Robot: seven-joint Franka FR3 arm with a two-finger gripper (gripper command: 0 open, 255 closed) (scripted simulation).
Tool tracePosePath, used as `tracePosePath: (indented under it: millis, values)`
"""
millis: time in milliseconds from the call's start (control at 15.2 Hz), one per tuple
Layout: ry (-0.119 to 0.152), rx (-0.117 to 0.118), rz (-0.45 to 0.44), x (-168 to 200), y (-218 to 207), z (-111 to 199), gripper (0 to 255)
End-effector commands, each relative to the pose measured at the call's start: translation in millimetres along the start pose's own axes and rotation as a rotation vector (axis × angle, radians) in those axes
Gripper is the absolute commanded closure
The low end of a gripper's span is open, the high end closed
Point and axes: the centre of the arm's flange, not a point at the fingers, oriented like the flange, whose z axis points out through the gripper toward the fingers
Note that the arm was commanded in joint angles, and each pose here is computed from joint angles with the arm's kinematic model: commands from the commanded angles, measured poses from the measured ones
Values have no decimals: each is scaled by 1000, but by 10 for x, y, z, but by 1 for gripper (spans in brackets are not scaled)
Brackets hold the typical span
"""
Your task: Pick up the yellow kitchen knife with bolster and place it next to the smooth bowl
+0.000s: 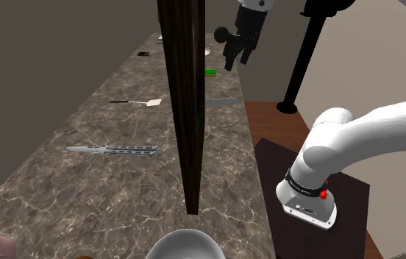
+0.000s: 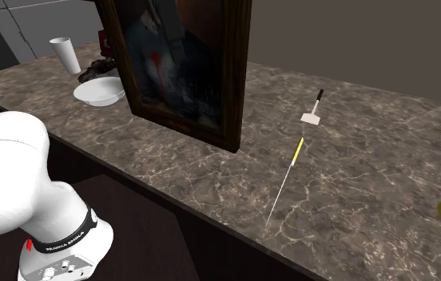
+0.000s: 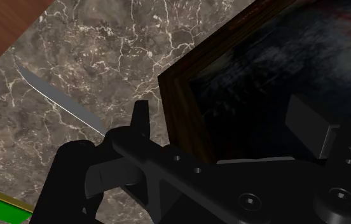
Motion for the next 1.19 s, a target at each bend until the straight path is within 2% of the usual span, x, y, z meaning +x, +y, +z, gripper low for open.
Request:
tracePosePath:
  millis: [0,1122]
  values:
    - [0,0,0,0,0,0,0]
    - [-168,-22,-376,1251,1122,1623,0]
